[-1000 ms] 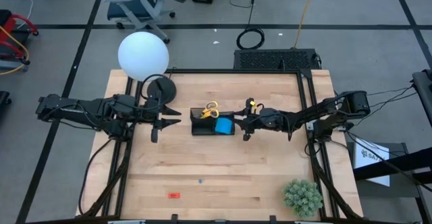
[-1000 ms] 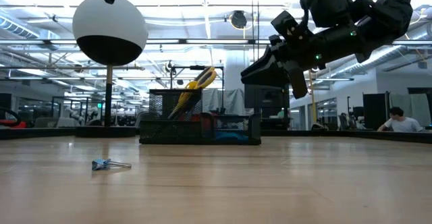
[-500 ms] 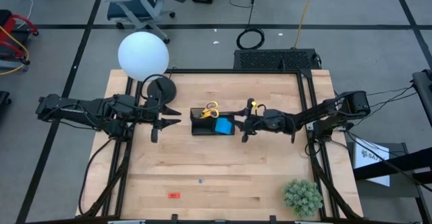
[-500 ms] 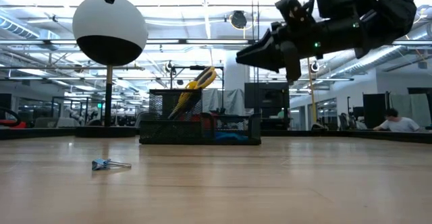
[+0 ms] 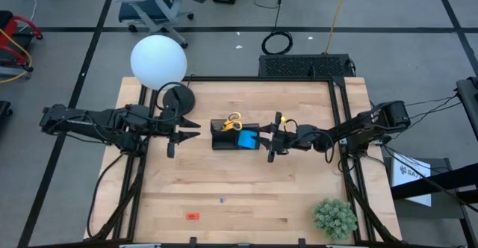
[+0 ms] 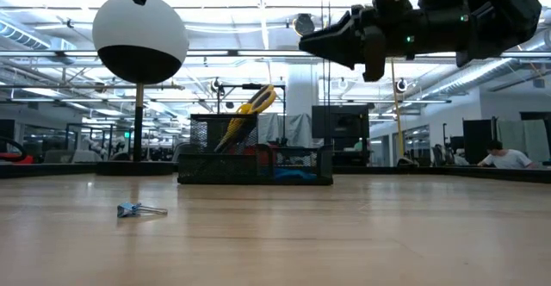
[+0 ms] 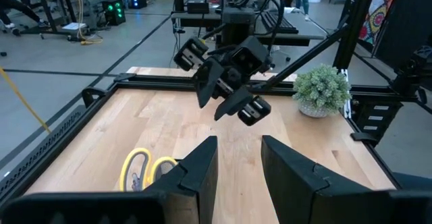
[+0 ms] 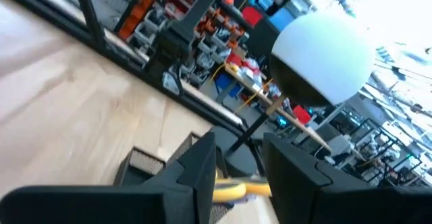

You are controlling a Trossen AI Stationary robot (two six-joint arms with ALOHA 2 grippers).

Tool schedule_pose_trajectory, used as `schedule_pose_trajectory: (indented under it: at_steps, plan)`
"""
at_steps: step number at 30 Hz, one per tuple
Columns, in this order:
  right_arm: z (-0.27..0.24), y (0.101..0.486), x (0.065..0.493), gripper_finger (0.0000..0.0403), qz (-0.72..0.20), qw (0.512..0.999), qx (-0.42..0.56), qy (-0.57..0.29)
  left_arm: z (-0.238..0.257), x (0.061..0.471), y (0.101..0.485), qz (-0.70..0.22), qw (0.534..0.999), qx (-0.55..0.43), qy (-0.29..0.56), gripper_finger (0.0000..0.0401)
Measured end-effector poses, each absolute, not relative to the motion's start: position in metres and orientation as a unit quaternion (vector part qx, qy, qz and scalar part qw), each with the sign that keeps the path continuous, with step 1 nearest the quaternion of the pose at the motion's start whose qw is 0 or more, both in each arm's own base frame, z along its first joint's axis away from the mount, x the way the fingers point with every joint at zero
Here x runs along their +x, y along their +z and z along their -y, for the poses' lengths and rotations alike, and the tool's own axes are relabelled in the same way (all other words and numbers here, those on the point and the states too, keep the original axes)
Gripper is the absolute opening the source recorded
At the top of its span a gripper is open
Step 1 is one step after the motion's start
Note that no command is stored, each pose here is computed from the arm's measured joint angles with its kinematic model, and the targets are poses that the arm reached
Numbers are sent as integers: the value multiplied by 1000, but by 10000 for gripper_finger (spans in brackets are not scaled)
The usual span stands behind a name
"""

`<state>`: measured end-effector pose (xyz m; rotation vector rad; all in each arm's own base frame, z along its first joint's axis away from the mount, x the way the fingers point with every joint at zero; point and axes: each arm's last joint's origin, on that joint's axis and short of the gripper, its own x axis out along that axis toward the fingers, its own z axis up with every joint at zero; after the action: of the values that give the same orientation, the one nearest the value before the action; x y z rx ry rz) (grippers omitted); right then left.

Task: Pick and place office supplies into organizer
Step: Put the blue binder clip into the black mesh desk organizer

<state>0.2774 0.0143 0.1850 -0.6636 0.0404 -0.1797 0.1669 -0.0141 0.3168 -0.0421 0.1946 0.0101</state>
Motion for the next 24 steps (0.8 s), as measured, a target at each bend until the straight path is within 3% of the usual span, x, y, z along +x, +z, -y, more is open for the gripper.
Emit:
schedule_pose_trajectory:
  at_steps: [8, 12, 24]
  plan:
    - [-17, 205, 275, 106, 64, 959, -225, -162, 16, 173, 313, -111, 993, -29, -2, 120]
    - [-21, 219, 277, 105, 74, 955, -227, -173, 19, 180, 309, -119, 992, -31, -6, 120]
    - [-20, 302, 296, 105, -16, 911, -182, -370, 32, 184, 309, -110, 993, -40, -34, 120]
